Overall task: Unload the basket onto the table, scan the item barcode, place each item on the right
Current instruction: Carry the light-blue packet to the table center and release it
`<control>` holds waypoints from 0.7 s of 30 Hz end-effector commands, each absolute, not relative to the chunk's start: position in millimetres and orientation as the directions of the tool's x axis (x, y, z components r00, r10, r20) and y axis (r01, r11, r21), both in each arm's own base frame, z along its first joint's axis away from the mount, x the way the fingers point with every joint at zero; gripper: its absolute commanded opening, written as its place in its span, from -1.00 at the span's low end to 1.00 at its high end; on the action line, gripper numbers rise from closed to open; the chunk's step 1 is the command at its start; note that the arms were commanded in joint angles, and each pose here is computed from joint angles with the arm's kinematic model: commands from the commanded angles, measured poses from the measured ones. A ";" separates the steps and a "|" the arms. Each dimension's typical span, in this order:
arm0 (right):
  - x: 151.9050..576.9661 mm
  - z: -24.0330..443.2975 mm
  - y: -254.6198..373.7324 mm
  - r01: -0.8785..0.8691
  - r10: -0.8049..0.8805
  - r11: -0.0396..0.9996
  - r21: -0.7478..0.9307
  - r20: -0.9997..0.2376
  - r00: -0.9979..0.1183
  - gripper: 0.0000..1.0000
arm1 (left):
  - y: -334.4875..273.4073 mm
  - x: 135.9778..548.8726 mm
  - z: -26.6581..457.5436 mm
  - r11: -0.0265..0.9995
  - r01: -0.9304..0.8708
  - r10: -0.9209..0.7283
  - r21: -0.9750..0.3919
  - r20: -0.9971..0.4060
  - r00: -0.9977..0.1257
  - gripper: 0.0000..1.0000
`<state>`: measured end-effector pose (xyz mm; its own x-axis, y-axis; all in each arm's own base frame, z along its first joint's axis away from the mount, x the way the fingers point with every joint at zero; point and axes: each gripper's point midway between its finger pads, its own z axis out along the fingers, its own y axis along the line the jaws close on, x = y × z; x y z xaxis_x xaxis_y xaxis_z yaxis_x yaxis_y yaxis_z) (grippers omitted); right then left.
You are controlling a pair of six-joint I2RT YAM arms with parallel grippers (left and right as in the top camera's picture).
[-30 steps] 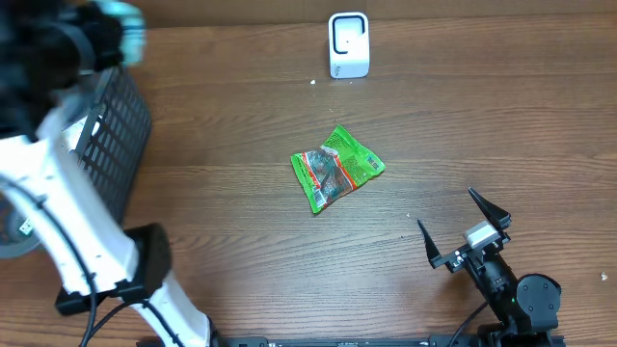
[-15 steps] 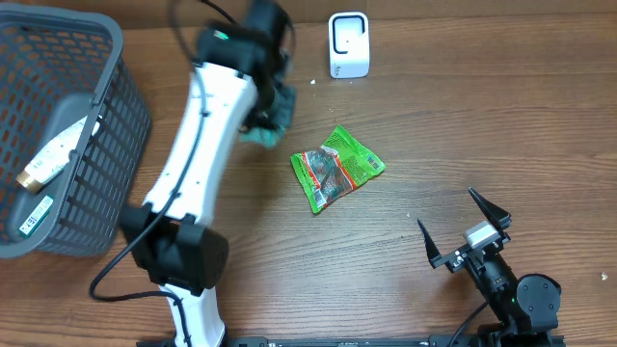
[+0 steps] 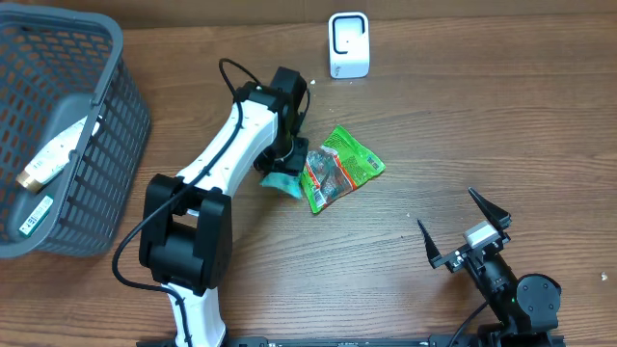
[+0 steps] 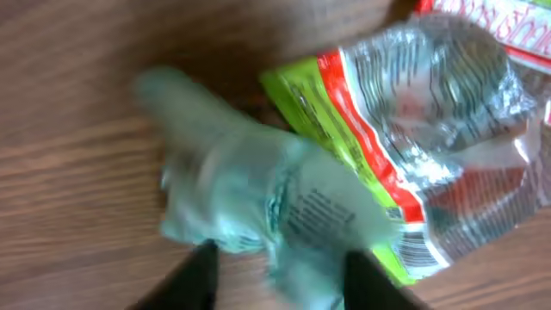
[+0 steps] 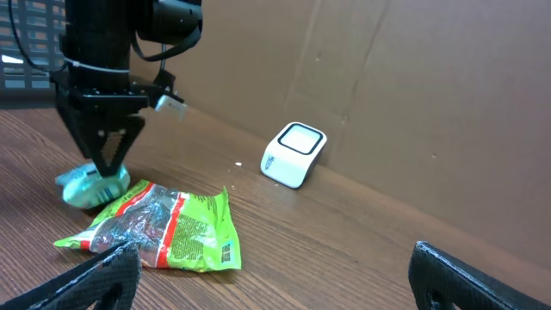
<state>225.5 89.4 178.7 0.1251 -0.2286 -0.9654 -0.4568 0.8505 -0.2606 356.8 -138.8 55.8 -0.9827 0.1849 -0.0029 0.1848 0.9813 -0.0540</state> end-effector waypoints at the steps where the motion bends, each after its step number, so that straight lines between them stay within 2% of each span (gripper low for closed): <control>1: 225.6 176.6 89.9 -0.458 -0.218 0.853 -0.250 -0.968 0.122 1.00 | -147.4 357.2 58.1 0.979 0.181 0.181 -0.090 -0.013 -0.983 0.05; 6: 225.6 176.6 89.9 -0.458 -0.218 0.853 -0.250 -0.968 0.122 1.00 | -162.1 371.6 64.1 0.972 0.210 0.201 -0.103 -0.086 -0.976 0.18; 11: 225.6 176.7 89.9 -0.458 -0.218 0.853 -0.250 -0.968 0.122 1.00 | -186.0 380.1 66.6 0.949 0.297 0.279 -0.104 -0.162 -0.947 0.21; 16: 225.6 176.6 89.9 -0.458 -0.218 0.853 -0.250 -0.968 0.122 1.00 | -192.4 386.5 61.6 0.943 0.331 0.327 0.016 -0.202 -0.923 0.18; 21: 225.6 176.6 89.9 -0.458 -0.218 0.853 -0.250 -0.968 0.122 1.00 | -189.1 382.0 40.1 0.939 0.331 0.342 0.091 -0.151 -0.927 0.01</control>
<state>225.5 89.3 178.7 0.1245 -0.2284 -0.9656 -0.4566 0.8508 -0.2601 376.9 -197.0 56.6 -0.9266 0.3299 -0.1806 0.3332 0.9428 0.0125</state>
